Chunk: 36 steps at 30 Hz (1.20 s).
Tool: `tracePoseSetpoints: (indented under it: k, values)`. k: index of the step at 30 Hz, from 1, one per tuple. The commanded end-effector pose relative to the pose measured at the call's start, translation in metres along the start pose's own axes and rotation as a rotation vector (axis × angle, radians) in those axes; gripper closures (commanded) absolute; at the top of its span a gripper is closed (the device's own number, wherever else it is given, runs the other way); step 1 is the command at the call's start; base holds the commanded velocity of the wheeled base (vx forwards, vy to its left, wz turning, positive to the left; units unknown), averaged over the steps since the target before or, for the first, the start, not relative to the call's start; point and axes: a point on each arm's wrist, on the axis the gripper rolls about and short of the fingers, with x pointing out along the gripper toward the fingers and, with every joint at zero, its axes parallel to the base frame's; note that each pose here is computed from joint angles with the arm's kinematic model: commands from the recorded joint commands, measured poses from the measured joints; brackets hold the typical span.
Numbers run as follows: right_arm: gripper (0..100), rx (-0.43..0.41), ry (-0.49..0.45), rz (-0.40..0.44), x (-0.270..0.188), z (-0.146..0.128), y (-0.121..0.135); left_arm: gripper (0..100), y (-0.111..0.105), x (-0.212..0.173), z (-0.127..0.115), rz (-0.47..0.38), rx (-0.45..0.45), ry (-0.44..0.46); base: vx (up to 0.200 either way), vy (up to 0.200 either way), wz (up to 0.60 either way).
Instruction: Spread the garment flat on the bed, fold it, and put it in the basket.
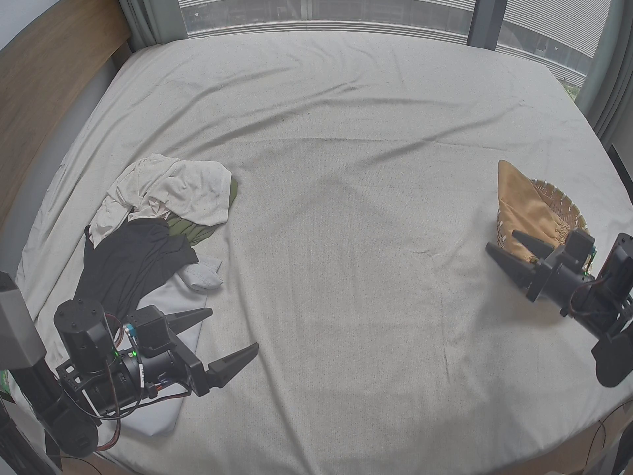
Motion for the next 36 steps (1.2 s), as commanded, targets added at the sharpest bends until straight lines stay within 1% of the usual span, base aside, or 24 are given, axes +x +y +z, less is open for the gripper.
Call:
tracePoseSetpoints:
  k: [1,3,5,6,7,8,9,10,12,15,17,20,24,26,29,31,32,33,36]
  values:
    - [0,-0.034,-0.01,0.092,-0.031,0.003,0.037,0,-0.024,-0.027,0.016,-0.063,0.028,-0.082,0.0,0.0,0.0]
    - [0,-0.035,-0.018,0.092,-0.041,0.005,0.042,0,-0.03,-0.039,0.024,-0.075,0.021,-0.131,0.0,0.0,0.0]
    - [0,-0.04,-0.032,0.088,-0.05,0.006,0.046,0,-0.033,-0.047,0.029,-0.068,-0.003,-0.16,0.0,0.0,0.0]
    - [0,-0.04,-0.032,0.088,-0.05,0.006,0.046,0,-0.033,-0.047,0.029,-0.068,-0.003,-0.16,0.0,0.0,0.0]
    - [0,-0.045,-0.042,0.092,-0.058,0.007,0.05,0,-0.034,-0.054,0.036,-0.036,-0.036,-0.207,0.0,0.0,0.0]
    - [0,-0.045,-0.046,0.089,-0.063,0.006,0.053,0,-0.035,-0.061,0.041,-0.023,-0.057,-0.247,0.0,0.0,0.0]
    - [0,-0.047,-0.056,0.088,-0.066,0.008,0.055,0,-0.037,-0.065,0.045,-0.022,-0.071,-0.275,0.0,0.0,0.0]
    - [0,-0.044,-0.063,0.069,-0.071,0.011,0.058,0,-0.039,-0.074,0.051,-0.025,-0.09,-0.32,0.0,0.0,0.0]
    - [0,-0.038,-0.061,0.036,-0.082,0.013,0.063,0,-0.043,-0.085,0.055,-0.034,-0.103,-0.352,0.0,0.0,0.0]
    - [0,-0.026,-0.04,0.02,-0.097,0.013,0.068,0,-0.047,-0.101,0.056,-0.034,-0.107,-0.349,0.0,0.0,0.0]
    - [0,-0.017,-0.046,0.005,-0.109,0.015,0.071,0,-0.05,-0.112,0.053,-0.033,-0.111,-0.33,0.0,0.0,0.0]
    - [0,0.004,-0.07,-0.063,-0.129,0.015,0.075,0,-0.053,-0.129,0.045,-0.031,-0.125,-0.285,0.0,0.0,0.0]
    - [0,-0.001,-0.093,-0.109,-0.149,0.014,0.08,0,-0.056,-0.143,0.039,-0.018,-0.138,-0.272,0.0,0.0,0.0]
    - [0,-0.009,-0.11,-0.14,-0.163,0.012,0.085,0,-0.056,-0.152,0.038,-0.002,-0.152,-0.291,0.0,0.0,0.0]
    - [0,-0.014,-0.121,-0.186,-0.18,0.011,0.092,0,-0.056,-0.166,0.033,0.06,-0.176,-0.314,0.0,0.0,0.0]
    - [0,-0.013,-0.117,-0.196,-0.191,0.01,0.097,0,-0.056,-0.172,0.027,0.093,-0.183,-0.303,0.0,0.0,0.0]
    - [0,-0.014,-0.12,-0.195,-0.192,0.01,0.098,0,-0.056,-0.173,0.027,0.094,-0.185,-0.301,0.0,0.0,0.0]
    - [0,-0.015,-0.123,-0.204,-0.204,0.005,0.104,0,-0.058,-0.182,0.02,0.118,-0.19,-0.307,0.0,0.0,0.0]
    - [0,-0.017,-0.126,-0.221,-0.216,-0.004,0.11,0,-0.062,-0.194,0.01,0.149,-0.211,-0.317,0.0,0.0,0.0]
